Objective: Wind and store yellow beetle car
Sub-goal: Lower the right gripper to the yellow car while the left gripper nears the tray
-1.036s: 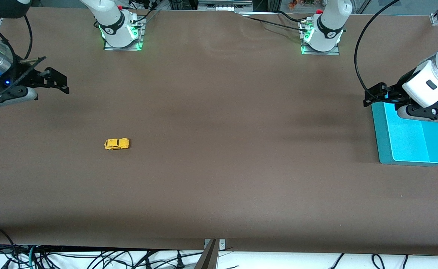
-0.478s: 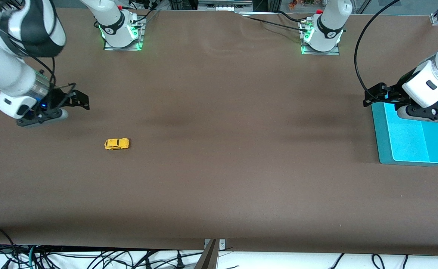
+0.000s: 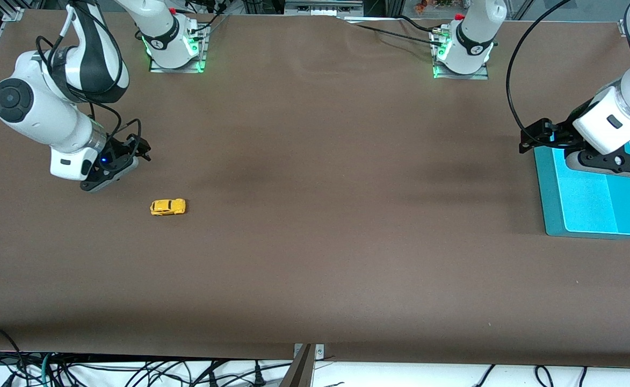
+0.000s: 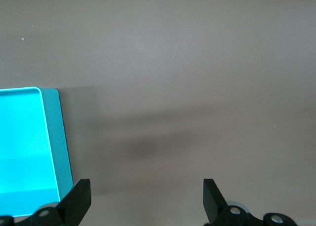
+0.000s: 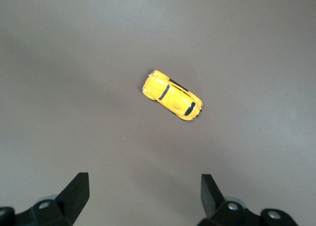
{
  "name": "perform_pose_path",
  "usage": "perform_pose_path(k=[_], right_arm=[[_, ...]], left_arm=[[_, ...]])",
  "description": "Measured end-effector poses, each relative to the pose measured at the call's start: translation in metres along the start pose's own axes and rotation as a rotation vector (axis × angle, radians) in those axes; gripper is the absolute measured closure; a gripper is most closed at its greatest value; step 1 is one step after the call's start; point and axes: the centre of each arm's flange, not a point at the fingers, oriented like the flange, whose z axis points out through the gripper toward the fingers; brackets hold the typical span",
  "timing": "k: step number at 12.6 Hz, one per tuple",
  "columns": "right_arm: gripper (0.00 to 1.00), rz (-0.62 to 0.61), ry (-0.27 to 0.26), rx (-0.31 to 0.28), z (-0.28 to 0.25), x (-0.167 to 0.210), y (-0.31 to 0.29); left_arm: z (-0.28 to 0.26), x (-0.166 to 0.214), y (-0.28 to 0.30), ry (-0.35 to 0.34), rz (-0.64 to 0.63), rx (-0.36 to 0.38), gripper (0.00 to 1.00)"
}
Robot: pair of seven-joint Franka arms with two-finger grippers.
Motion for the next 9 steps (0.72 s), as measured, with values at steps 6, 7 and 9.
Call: perform_pose_path(k=[6,7,9], right_arm=[[0.0,-0.534,0.046,-0.054,0.068,0.012,0.012],[0.0,-0.594,0.049,-0.06,0.083,0.015,0.014],[0.0,-0.68,0.055,-0.072,0.109,0.019,0.018]], left_arm=[[0.013,0.006,-0.006,-0.024,0.251,-0.005,0.0],[0.014,0.006,-0.006,-0.032,0.316,-0.007,0.0],[0.017,0.006,-0.007,-0.039,0.485,-0.012,0.0]])
